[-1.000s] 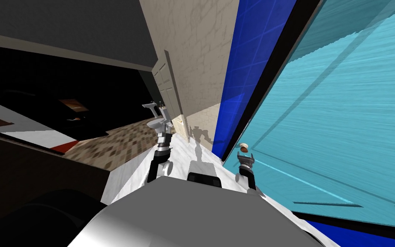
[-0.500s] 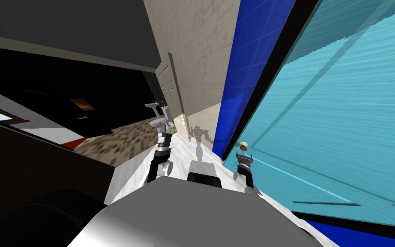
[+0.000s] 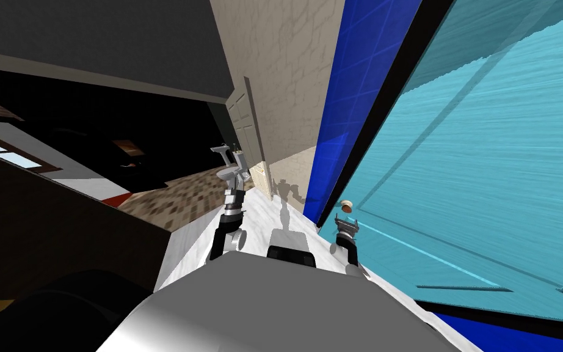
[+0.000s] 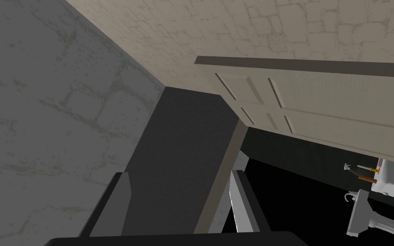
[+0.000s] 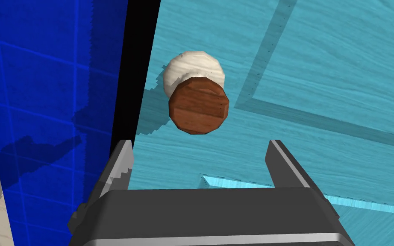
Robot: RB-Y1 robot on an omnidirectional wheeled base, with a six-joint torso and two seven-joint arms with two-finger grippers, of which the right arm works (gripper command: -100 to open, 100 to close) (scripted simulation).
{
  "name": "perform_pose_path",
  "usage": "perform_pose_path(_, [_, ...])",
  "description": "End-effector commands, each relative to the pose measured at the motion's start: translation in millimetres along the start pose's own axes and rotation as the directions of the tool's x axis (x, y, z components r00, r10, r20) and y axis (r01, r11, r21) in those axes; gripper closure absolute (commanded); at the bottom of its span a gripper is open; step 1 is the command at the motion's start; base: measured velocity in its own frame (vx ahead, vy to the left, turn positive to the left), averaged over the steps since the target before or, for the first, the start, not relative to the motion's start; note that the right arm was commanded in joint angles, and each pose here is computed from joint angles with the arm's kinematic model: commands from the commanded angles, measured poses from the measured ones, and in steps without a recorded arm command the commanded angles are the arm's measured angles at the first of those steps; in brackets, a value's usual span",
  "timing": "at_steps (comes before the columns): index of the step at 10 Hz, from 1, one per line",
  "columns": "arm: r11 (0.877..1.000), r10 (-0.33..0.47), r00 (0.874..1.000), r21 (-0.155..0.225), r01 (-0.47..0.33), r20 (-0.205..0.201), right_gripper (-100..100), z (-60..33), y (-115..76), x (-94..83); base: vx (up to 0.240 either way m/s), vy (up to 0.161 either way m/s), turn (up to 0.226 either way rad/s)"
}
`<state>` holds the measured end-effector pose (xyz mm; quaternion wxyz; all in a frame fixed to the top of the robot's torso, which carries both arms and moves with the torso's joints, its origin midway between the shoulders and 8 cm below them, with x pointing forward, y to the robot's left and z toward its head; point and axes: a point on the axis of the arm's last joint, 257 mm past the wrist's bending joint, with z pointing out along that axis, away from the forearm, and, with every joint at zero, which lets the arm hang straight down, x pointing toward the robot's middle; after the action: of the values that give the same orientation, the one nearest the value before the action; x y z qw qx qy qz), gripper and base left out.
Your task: Pull the door open
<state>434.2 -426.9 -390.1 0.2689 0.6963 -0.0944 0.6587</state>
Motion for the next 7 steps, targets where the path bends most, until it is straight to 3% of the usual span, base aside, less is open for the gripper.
perform_pose_path(1, [0.998,0.067,0.998,-0.006,-0.067,0.004,-100,0.0,-3.1,0.3,-0.059,-0.001,0.032])
perform_pose_path(6, [0.969,0.245,0.969,-0.025,-0.245,0.012,-100,-1.3,-12.0,1.4,-0.08,-0.01,0.043])
perform_pose_path(7, [0.975,0.223,0.975,-0.023,-0.223,0.011,-100,-1.3,-10.7,1.3,-0.033,-0.004,0.007])
